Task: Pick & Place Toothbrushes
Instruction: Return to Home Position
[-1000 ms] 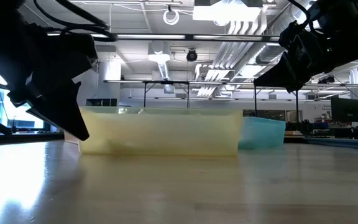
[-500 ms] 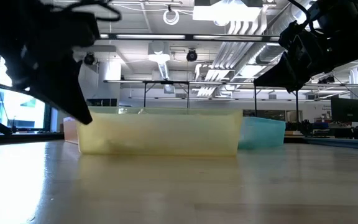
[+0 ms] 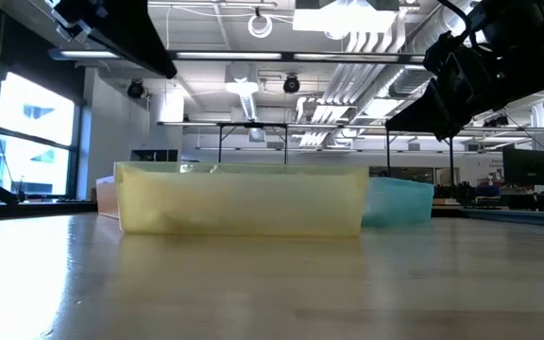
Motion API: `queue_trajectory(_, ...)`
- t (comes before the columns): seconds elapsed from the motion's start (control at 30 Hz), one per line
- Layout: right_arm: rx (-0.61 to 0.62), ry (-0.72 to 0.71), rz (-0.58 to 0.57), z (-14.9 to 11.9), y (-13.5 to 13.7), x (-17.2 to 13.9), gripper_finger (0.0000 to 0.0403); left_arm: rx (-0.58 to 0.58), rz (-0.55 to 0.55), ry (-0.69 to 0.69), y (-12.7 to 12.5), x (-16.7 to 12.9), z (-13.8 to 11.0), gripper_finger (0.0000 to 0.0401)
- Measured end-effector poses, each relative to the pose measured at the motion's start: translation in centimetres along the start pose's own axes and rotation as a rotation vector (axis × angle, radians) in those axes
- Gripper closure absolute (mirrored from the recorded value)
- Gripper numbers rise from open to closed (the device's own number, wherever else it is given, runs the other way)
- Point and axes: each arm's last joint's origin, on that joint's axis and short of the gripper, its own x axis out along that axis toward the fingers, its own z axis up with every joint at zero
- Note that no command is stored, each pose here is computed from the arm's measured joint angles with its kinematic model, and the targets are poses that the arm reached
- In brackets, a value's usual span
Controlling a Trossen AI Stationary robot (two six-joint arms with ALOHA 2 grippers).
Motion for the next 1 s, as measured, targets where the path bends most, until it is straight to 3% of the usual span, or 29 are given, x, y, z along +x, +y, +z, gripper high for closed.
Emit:
queue_trajectory(0.3, 0.001, -0.005, 0.0, 0.1, 0.0, 0.0, 0.0399, 0.023, 0.045, -0.026, 0.9, 0.8, 0.8, 0.0401)
queue_trajectory(0.47, 0.003, -0.006, 0.001, 0.1, 0.0, 0.0, 0.0399, 0.056, 0.078, -0.01, 1.3, 3.3, 2.4, 0.0401)
queue_trajectory(1.0, -0.007, 0.002, 0.0, 0.0, 0.0, 0.0, 0.0399, 0.175, -0.036, 0.087, 4.6, 11.8, 8.0, 0.0401)
